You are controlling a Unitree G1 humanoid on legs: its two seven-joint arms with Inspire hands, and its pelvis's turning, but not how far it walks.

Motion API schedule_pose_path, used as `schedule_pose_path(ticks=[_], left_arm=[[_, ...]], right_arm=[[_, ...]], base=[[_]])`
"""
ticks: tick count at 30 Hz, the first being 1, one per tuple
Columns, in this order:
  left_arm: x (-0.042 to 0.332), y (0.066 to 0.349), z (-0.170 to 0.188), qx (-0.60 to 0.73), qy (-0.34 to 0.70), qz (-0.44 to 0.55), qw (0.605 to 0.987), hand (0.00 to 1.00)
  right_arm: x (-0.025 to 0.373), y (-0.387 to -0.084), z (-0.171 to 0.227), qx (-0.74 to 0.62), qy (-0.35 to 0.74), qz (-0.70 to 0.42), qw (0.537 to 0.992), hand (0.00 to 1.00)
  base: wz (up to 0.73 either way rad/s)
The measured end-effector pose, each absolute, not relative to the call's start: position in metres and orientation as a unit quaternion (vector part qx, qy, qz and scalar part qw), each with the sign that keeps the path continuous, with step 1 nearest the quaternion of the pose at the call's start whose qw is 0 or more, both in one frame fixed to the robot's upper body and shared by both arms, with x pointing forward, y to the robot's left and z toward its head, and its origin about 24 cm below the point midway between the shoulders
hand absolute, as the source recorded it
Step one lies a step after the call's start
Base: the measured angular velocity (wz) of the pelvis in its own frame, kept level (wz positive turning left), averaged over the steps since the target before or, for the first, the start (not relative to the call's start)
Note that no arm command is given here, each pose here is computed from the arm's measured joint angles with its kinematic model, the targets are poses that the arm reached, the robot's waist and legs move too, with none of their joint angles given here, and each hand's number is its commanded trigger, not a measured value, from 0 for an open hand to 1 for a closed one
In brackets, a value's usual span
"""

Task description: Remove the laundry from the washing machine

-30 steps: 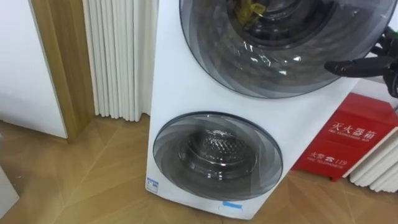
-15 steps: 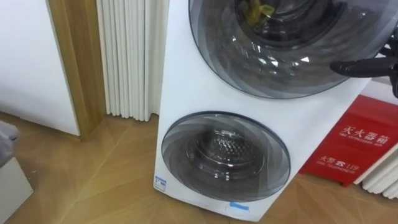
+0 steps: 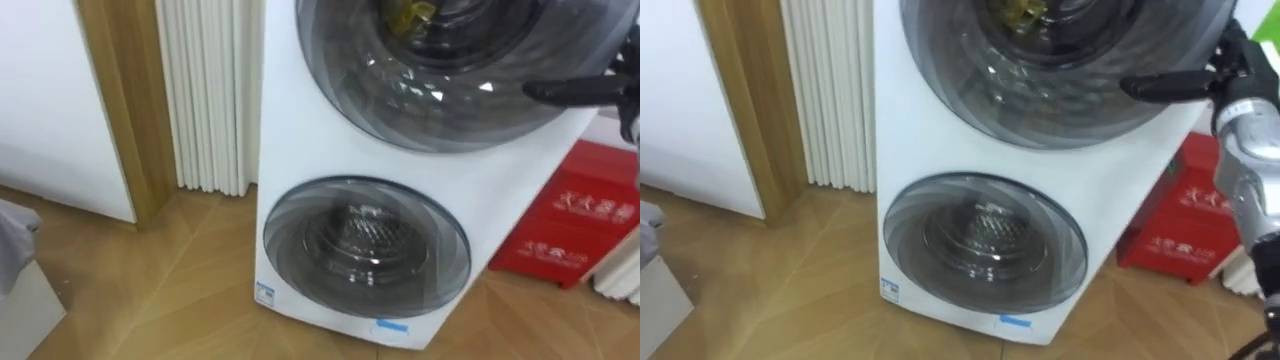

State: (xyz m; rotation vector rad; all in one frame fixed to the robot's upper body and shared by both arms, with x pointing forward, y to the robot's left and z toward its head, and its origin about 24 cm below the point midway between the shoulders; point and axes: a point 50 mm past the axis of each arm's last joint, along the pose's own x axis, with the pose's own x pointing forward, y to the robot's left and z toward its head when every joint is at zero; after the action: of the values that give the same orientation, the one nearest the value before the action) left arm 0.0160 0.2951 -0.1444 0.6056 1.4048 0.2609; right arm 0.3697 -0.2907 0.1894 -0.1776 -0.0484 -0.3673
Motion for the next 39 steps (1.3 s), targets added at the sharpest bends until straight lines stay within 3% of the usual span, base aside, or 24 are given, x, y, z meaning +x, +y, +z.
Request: schedule_pose_path(ticks=[11,29,39], left_arm=[[0.041,0.291,-0.144,0.291,0.612,0.095,0.729,0.0],[0.015,0.287,-0.148,0.279,0.639,0.089,0.711,0.0],[0.023,0.286,-0.148,0.279,0.619,0.085,0.73,0.0]], right_arm=[[0.347,-0.256,0.178,-0.118,-0.06,-0.101,0.986,0.0],[0.302,-0.23,0.162,-0.071,-0.103,-0.029,0.992,0.0],[0.281,-0.21,0.165,-0.069,-0.134,0.02,0.988,0.0]], base=[[-0.12],[-0.02],[-0.08]])
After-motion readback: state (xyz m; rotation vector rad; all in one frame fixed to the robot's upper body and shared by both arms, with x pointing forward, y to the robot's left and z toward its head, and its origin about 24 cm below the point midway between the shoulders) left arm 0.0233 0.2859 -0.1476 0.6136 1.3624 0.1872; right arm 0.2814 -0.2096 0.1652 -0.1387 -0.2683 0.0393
